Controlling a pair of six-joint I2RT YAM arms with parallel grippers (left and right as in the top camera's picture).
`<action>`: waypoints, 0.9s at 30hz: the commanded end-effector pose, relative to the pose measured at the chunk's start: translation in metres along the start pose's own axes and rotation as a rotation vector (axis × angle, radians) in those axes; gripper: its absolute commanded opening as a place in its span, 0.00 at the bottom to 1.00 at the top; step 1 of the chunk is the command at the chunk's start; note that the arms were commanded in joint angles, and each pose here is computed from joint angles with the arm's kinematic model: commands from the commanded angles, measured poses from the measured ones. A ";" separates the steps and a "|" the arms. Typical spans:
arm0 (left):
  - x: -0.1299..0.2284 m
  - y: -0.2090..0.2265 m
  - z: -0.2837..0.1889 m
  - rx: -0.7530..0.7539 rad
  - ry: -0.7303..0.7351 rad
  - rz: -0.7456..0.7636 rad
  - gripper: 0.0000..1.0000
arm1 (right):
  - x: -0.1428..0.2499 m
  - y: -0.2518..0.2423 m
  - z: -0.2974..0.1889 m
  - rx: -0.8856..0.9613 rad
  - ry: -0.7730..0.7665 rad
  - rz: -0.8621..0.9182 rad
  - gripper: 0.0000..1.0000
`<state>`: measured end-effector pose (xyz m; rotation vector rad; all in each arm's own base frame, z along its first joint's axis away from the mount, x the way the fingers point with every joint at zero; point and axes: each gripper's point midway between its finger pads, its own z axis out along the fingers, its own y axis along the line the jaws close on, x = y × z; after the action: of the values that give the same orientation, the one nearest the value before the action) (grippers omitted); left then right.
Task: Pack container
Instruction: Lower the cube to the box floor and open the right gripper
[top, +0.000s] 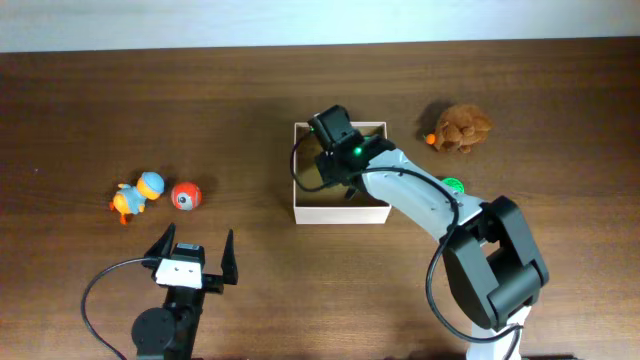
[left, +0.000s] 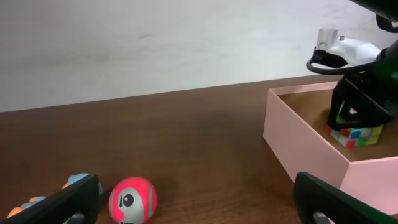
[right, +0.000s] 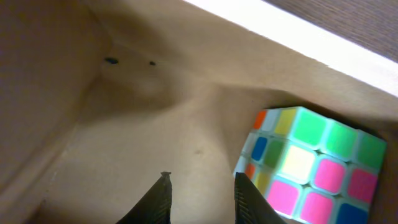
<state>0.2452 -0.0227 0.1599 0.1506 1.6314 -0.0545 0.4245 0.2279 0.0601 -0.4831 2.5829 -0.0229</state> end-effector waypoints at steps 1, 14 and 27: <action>0.000 0.001 0.000 -0.005 -0.001 0.019 0.99 | -0.007 -0.007 -0.001 0.023 -0.017 -0.004 0.28; 0.000 0.001 0.000 -0.005 -0.001 0.019 0.99 | -0.004 -0.015 -0.001 0.069 -0.006 -0.029 0.28; 0.000 0.001 0.000 -0.005 -0.001 0.019 0.99 | -0.002 -0.022 -0.001 0.108 0.002 -0.037 0.28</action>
<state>0.2452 -0.0227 0.1599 0.1506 1.6314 -0.0545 0.4262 0.2131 0.0601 -0.5109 2.5757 -0.1342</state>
